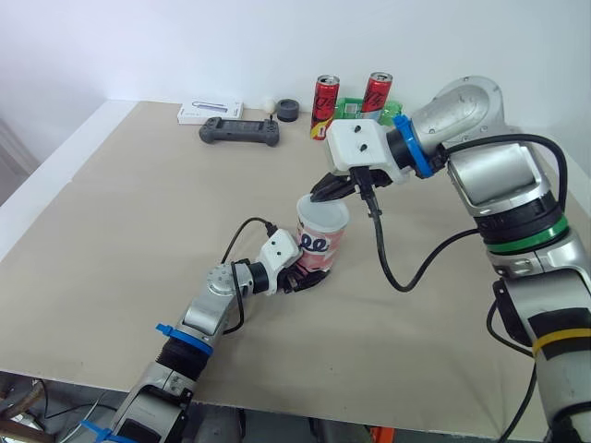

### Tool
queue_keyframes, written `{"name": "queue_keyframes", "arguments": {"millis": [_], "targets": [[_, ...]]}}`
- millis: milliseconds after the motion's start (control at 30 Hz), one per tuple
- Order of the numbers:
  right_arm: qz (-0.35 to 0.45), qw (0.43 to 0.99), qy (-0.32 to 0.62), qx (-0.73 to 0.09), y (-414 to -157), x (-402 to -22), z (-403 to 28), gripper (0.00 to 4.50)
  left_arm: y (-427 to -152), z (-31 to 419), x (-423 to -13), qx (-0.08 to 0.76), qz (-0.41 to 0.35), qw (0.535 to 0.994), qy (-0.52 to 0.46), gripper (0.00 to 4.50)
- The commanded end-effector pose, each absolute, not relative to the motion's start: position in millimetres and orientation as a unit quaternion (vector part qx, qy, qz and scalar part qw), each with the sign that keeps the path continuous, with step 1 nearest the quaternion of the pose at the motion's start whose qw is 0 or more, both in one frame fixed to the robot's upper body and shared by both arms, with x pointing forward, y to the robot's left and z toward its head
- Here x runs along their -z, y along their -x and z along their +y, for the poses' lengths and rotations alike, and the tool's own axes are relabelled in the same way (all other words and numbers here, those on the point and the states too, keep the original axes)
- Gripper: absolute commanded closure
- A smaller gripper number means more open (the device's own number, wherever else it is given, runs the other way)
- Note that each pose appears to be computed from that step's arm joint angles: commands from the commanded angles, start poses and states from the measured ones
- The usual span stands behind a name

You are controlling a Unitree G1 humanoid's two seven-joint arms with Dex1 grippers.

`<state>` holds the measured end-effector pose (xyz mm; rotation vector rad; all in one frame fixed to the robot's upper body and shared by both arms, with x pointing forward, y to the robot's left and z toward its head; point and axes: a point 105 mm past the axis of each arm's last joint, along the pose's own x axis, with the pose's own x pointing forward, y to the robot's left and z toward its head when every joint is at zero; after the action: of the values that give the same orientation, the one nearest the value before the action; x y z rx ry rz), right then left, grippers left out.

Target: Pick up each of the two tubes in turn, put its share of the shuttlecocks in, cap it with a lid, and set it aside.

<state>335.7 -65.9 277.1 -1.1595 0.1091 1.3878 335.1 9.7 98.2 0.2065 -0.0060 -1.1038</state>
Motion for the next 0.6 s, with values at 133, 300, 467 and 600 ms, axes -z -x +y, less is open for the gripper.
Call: {"name": "queue_keyframes", "arguments": {"millis": [133, 300, 467, 600], "targets": [[0.034, 0.629, 0.508, -0.587, -339.3, -285.7, -72.5, 4.46, -333.9, 10.6, -94.0, 0.523, 0.007, 0.846, -0.104, 1.45], [0.036, 0.628, 0.513, -0.583, -340.6, -285.4, -74.8, 4.46, -334.1, 11.2, -94.2, 0.523, 0.007, 0.846, -0.105, 1.45], [0.040, 0.623, 0.521, -0.583, -339.5, -283.8, -76.7, 4.46, -333.9, 11.2, -94.5, 0.523, 0.007, 0.846, -0.105, 1.45], [0.039, 0.618, 0.524, -0.584, -337.5, -283.2, -76.6, 4.46, -334.2, 11.2, -94.5, 0.523, 0.007, 0.846, -0.106, 1.45]]}}
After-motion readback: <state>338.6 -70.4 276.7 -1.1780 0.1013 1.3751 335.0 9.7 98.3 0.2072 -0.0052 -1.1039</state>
